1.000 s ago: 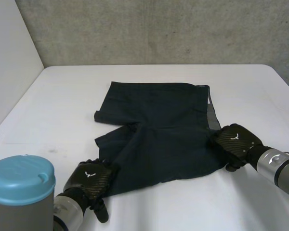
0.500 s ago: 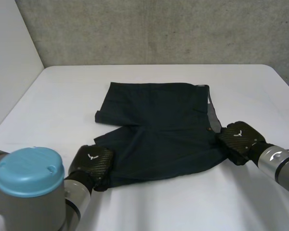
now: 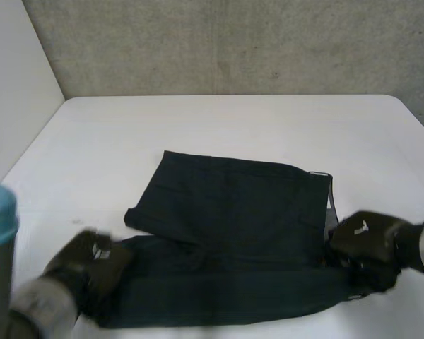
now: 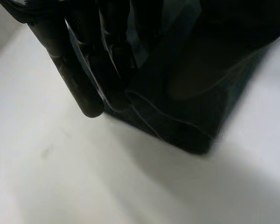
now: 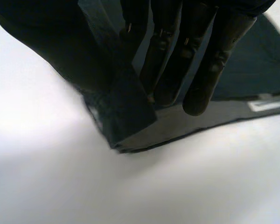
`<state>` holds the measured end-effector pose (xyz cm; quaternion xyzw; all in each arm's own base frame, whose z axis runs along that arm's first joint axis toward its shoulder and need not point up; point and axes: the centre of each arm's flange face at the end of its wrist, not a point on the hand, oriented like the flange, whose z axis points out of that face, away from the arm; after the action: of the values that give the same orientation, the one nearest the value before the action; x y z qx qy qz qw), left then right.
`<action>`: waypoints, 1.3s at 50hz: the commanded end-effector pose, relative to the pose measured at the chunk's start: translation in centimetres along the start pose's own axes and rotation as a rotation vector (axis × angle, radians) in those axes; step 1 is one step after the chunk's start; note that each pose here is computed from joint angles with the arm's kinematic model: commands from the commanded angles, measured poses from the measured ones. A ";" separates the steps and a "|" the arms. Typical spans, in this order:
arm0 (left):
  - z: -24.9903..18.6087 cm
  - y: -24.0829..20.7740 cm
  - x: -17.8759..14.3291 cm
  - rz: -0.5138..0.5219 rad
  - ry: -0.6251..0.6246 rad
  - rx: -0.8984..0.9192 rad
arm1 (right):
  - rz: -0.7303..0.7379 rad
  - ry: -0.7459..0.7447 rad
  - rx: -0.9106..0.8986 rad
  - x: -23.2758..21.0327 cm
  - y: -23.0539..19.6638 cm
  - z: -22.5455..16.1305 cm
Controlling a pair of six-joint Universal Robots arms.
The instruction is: Fold the shorts.
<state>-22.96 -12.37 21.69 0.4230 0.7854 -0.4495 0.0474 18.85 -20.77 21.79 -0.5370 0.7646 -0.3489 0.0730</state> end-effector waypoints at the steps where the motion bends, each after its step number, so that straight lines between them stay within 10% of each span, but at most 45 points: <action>1: 8.8 -6.2 -1.7 -0.045 -0.148 0.243 | 0.097 0.169 0.097 4.0 -1.9 5.0; 13: 22.3 -11.0 -4.7 -0.089 -0.326 0.343 | 0.011 0.480 0.248 9.9 -4.6 12.6; 25: 27.0 -11.1 -4.9 -0.048 -0.432 0.457 | -0.044 0.680 0.453 12.0 -6.4 16.2; 38: 19.4 -8.9 -4.2 -0.139 -0.332 0.373 | 0.297 0.560 0.438 7.5 -4.7 8.8; 47: 14.2 -6.0 -2.8 -0.330 -0.212 0.348 | 0.378 0.337 0.311 3.0 0.2 9.5; 65: 12.3 -3.0 -1.1 -0.340 -0.127 0.293 | 0.368 0.449 0.319 6.7 2.8 12.1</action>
<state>-28.35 -23.15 16.71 0.2575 0.7681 -0.5846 -0.0435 21.25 -30.30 12.55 -0.2929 0.7812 -0.5469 0.0703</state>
